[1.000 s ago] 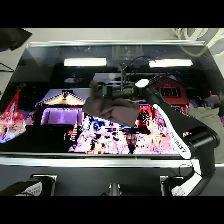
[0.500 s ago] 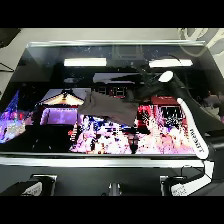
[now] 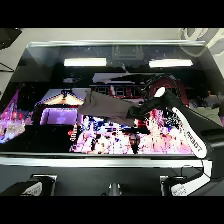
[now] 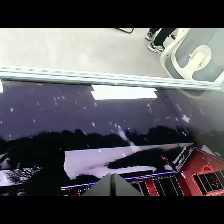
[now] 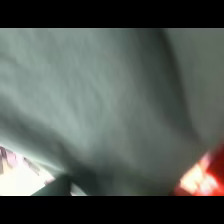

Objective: Fold the shirts.

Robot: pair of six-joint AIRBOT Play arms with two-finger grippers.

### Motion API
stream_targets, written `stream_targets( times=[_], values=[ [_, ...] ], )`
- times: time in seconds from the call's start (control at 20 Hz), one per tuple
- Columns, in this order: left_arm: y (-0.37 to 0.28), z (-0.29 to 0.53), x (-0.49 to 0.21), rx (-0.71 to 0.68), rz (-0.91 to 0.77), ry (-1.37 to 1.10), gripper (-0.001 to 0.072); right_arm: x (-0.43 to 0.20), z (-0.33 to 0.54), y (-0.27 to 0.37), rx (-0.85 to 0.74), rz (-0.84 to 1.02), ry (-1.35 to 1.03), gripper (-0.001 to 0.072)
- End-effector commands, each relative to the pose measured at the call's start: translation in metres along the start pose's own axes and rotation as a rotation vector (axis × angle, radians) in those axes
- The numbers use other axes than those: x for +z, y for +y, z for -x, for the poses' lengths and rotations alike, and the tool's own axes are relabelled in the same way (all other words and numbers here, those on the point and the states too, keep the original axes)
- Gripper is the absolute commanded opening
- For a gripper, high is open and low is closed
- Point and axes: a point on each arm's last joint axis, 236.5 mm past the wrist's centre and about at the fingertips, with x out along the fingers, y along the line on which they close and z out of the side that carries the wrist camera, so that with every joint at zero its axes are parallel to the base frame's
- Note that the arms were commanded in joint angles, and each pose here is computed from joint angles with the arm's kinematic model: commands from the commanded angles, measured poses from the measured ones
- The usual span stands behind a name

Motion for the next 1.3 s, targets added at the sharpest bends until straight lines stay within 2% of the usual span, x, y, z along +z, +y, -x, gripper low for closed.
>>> stream_targets(
  times=[0.0,0.15,0.3,0.5,0.7,0.85,1.05,1.25],
  values=[
    [0.000,0.000,0.000,0.001,0.000,0.001,0.0027,0.038,0.007,0.037,0.152,0.008,-0.167,0.0029],
    [0.001,-0.001,-0.001,0.001,0.001,0.002,0.0027,0.070,0.077,0.081,0.293,0.193,-0.303,0.0025],
    [0.003,-0.004,-0.002,0.002,0.004,0.007,0.0027,0.089,0.186,0.080,0.299,0.279,-0.437,0.0025],
    [0.005,-0.008,-0.004,0.003,0.008,0.015,0.0027,0.080,0.303,0.004,0.173,0.201,-0.562,0.0025],
    [0.005,-0.007,-0.004,0.002,0.009,0.015,0.0027,0.033,0.370,-0.107,-0.036,0.036,-0.608,0.0025],
    [0.005,-0.007,-0.004,0.002,0.009,0.015,0.0027,-0.004,0.411,-0.166,-0.107,-0.101,-0.685,0.0026],
    [-0.002,-0.009,-0.005,-0.013,0.003,0.020,0.0027,-0.042,0.450,-0.210,-0.176,-0.222,-0.782,0.0025],
    [-0.019,-0.013,-0.010,-0.048,-0.012,0.033,0.0027,-0.051,0.477,-0.224,-0.266,-0.216,-0.835,0.0025]
  ],
)
